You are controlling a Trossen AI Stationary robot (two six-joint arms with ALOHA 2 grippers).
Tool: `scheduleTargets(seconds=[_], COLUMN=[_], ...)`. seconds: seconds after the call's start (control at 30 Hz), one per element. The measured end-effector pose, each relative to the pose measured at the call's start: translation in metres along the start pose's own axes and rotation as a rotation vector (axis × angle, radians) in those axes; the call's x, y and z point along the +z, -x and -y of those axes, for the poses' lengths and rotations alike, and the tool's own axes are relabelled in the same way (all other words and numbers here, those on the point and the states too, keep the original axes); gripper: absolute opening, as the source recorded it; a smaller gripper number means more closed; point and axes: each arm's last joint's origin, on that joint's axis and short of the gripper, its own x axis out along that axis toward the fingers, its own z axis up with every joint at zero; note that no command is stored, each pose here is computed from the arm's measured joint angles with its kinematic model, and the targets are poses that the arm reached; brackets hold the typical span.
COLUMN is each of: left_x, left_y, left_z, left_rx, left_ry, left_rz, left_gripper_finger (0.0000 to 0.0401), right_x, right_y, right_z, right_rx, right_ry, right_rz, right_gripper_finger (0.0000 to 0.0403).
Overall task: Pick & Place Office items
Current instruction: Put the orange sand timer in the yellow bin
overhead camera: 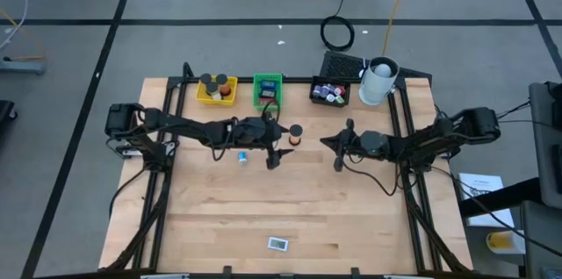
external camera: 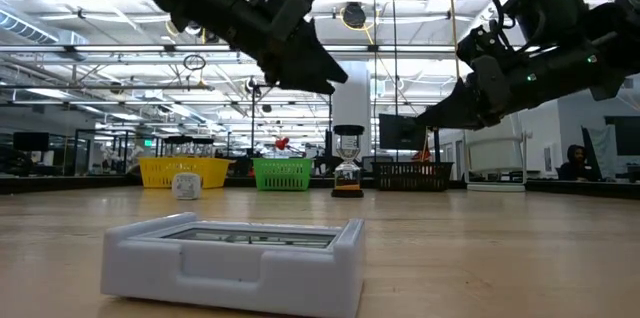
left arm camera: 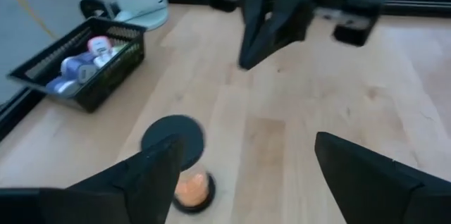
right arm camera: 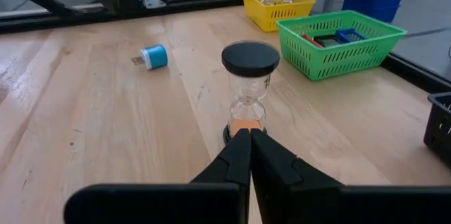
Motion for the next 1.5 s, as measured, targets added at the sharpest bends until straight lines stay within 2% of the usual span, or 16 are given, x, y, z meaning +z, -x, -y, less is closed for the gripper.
scheduleTargets(seconds=[0.13,0.33,0.5,0.73,0.93,1.13,1.5], left_x=[0.008,0.009,0.007,0.005,0.005,-0.003,-0.031], left_y=[0.0,0.0,0.0,0.0,-0.001,-0.017,-0.05], left_z=[0.004,0.006,0.004,0.003,-0.013,-0.036,-0.042], left_rx=[-0.037,-0.045,0.012,0.03,0.089,0.015,0.064], left_ry=[-0.007,-0.008,-0.013,-0.013,-0.021,0.016,-0.005], left_rz=[0.021,0.023,0.008,-0.021,-0.019,0.007,-0.003], left_gripper_finger=[0.0343,0.0341,0.0345,0.0345,0.0351,0.0352,0.0352], right_x=[-0.004,-0.006,-0.005,-0.005,-0.005,-0.005,-0.005], right_y=[-0.002,-0.003,-0.003,-0.003,-0.003,-0.003,-0.003], right_z=[0.0,0.0,0.0,0.0,0.0,0.0,-0.001], right_rx=[-0.002,-0.003,-0.002,-0.002,-0.002,-0.002,0.004], right_ry=[0.005,0.0,-0.002,-0.001,-0.003,-0.001,0.006], right_rz=[-0.02,-0.028,-0.014,-0.014,-0.014,-0.017,-0.017], right_gripper_finger=[0.0001,0.0001,0.0001,0.0001,0.0001,0.0001,0.0001])
